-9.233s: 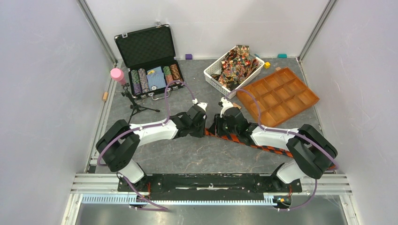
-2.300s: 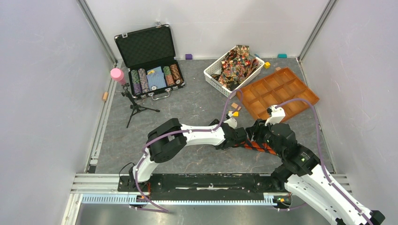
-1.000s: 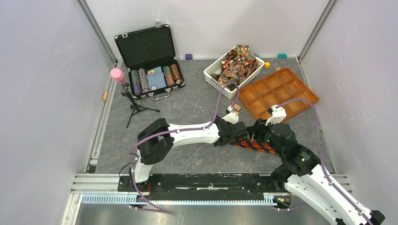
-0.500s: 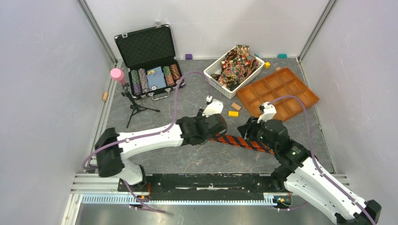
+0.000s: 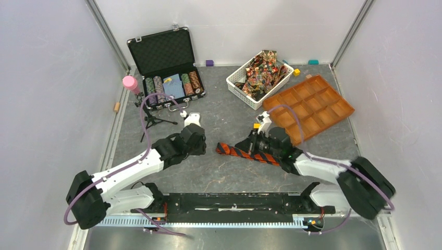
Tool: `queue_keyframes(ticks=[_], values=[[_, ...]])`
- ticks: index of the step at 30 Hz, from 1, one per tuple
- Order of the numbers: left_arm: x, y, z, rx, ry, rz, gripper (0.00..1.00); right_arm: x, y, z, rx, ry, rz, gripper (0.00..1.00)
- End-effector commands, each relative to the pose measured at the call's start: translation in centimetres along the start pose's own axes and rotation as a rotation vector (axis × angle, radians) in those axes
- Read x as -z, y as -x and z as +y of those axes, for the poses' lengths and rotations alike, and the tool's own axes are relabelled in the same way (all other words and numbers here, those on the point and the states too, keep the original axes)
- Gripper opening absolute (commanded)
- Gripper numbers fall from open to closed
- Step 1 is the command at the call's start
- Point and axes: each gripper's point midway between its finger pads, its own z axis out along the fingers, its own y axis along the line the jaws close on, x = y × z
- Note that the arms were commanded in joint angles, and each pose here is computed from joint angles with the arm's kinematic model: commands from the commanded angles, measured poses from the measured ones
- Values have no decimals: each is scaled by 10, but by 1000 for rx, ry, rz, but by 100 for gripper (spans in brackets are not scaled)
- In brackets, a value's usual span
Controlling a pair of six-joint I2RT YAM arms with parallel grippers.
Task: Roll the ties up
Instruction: Roll the tie at the center of the board.
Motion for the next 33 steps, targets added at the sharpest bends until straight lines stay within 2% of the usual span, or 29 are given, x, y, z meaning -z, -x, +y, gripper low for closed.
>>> queue_keyframes(ticks=[1,10,23,33], values=[[3,0,-7,115,-80,-12,42,-29,26,54,-47,249,-71,0],[2,-6,-1,123,-81,-1,41,-64,12,60,-150,327,-40,0],[0,-9,-1,118,-87,5,41,-95,-11,28,-199,216,32,0],[-1,-13,0,116,-89,12,40,-92,-41,4,-228,178,74,0]])
